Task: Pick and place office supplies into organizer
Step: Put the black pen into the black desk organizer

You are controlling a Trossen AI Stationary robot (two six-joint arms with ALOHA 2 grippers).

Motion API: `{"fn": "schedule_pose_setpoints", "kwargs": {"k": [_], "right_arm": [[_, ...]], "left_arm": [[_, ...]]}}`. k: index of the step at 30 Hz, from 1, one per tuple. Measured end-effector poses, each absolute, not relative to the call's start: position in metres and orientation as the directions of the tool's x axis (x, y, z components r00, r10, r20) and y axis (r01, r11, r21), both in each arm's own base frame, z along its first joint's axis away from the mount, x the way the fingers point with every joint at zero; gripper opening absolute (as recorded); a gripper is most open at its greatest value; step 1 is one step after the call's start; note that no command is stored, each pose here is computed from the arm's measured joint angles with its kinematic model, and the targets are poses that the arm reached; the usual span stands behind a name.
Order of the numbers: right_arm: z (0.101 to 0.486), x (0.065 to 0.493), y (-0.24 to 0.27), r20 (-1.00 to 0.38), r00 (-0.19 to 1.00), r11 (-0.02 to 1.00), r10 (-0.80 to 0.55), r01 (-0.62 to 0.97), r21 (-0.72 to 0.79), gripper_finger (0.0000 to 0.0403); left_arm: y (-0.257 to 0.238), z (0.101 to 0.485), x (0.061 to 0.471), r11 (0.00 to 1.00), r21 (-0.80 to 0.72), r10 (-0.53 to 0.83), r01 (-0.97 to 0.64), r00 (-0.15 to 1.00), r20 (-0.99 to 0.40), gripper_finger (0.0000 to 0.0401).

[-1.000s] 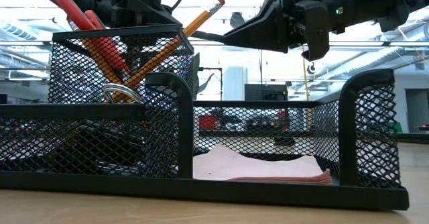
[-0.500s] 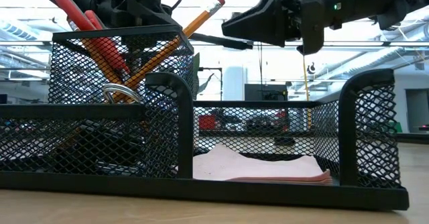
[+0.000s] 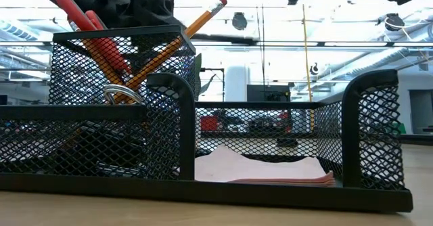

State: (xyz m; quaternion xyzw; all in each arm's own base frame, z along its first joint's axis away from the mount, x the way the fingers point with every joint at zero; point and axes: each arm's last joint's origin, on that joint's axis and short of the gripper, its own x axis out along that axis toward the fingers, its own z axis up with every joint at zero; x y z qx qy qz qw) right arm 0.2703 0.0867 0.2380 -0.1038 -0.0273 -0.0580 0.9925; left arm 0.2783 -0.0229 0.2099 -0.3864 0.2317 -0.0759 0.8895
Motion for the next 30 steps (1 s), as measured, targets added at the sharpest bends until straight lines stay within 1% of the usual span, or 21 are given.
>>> {"fn": "schedule_pose_setpoints", "kwargs": {"k": [5, 8, 11, 13, 16, 23, 27, 30], "right_arm": [[0.234, 0.254, 0.074, 0.123, 0.984, 0.989, -0.130, 0.137, -0.052, 0.0167], [0.226, 0.243, 0.068, 0.180, 0.979, 0.995, -0.099, 0.099, 0.010, 0.0169], [0.220, 0.230, 0.062, 0.269, 0.961, 0.996, -0.059, 0.040, 0.076, 0.0169], [0.216, 0.223, 0.058, 0.305, 0.951, 0.993, -0.054, 0.018, 0.118, 0.0170], [0.209, 0.215, 0.052, 0.320, 0.945, 0.987, -0.069, 0.019, 0.159, 0.0172], [0.202, 0.217, 0.043, 0.305, 0.947, 0.961, -0.105, 0.018, 0.275, 0.0179], [0.203, 0.227, 0.039, 0.319, 0.947, 0.956, -0.044, -0.053, 0.289, 0.0179], [0.202, 0.237, 0.036, 0.314, 0.949, 0.953, -0.041, -0.058, 0.298, 0.0179]], "left_arm": [[-0.022, 0.222, 0.283, 0.756, -0.652, -0.275, 0.058, 0.932, -0.237, 0.0026], [-0.021, 0.228, 0.284, 0.780, -0.615, -0.271, 0.112, 0.947, -0.171, 0.0025], [-0.019, 0.231, 0.284, 0.797, -0.590, -0.265, 0.133, 0.954, -0.144, 0.0020], [-0.017, 0.232, 0.285, 0.805, -0.579, -0.253, 0.133, 0.958, -0.132, 0.0020], [-0.016, 0.234, 0.285, 0.834, -0.538, -0.215, 0.119, 0.969, -0.118, 0.0026], [-0.016, 0.240, 0.286, 0.850, -0.504, -0.210, 0.154, 0.976, -0.056, 0.0025], [-0.015, 0.243, 0.286, 0.859, -0.490, -0.186, 0.149, 0.982, -0.027, 0.0023], [-0.015, 0.244, 0.286, 0.862, -0.482, -0.184, 0.156, 0.983, -0.010, 0.0029]]}}
